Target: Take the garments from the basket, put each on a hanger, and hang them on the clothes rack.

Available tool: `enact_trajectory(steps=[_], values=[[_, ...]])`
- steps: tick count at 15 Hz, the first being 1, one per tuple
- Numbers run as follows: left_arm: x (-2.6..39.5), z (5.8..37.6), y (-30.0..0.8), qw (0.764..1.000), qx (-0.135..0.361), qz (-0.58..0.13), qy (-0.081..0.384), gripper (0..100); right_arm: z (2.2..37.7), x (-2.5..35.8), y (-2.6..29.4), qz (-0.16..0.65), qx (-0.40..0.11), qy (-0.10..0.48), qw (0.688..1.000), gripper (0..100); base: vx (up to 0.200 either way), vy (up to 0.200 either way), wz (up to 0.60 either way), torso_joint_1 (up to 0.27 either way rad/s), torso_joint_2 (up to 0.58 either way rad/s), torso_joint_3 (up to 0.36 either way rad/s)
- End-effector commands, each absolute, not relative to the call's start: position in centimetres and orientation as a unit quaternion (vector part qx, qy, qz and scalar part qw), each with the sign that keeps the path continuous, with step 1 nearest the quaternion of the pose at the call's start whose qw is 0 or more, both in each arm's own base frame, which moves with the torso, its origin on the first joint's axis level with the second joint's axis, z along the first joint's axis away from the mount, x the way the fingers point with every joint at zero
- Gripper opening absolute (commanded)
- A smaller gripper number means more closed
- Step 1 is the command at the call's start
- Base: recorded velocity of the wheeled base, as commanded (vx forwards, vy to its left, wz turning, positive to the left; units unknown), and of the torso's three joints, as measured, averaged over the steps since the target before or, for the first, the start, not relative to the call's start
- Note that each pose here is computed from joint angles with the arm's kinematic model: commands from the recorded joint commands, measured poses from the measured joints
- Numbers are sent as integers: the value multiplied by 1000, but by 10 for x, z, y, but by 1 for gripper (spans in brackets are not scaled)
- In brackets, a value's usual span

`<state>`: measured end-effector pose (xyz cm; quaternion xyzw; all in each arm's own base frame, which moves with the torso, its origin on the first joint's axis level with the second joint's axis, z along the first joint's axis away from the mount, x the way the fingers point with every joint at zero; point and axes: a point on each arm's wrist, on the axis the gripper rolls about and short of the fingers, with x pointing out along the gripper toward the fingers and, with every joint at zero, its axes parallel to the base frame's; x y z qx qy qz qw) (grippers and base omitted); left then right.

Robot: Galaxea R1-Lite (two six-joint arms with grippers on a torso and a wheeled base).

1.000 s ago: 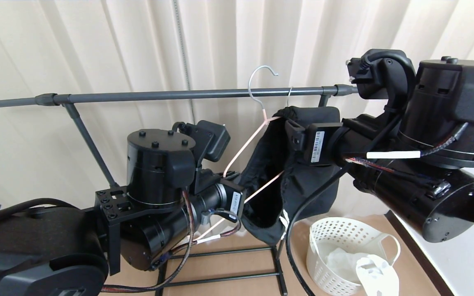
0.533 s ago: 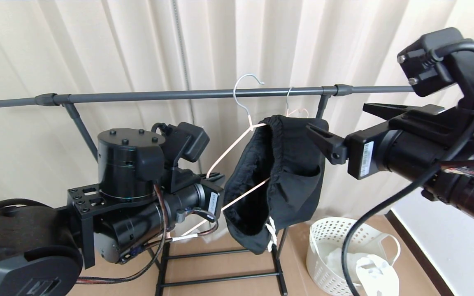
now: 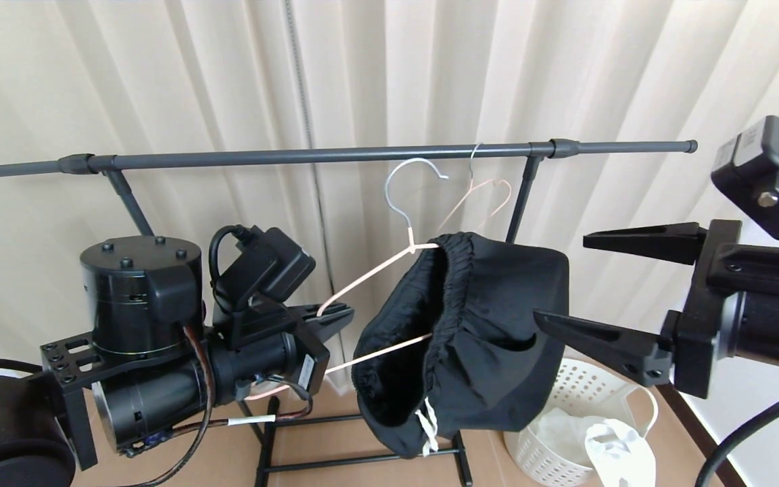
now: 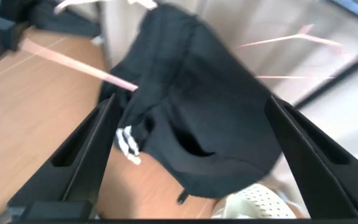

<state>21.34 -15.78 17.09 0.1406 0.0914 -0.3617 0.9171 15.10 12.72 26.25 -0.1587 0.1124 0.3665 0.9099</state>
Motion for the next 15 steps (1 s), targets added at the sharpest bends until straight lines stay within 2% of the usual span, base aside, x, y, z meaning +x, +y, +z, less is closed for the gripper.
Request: enact_trajectory(steps=[1,2,6,11,15], values=[[212,171,-157,913,145,-371,89,0,272,153,104,374,-167,108,906,100,0,0,0,0,0,0],[210,170,-158,902,156,-394,81,0,271,157,97,412,-177,119,886,100,0,0,0,0,0,0],[205,170,-165,889,160,-423,75,0,261,176,95,490,-188,132,841,100,0,0,0,0,0,0],[198,172,-174,878,162,-445,65,0,250,211,110,573,-141,147,794,100,0,0,0,0,0,0],[193,173,-179,871,168,-457,59,0,248,230,115,591,-131,144,783,100,0,0,0,0,0,0]])
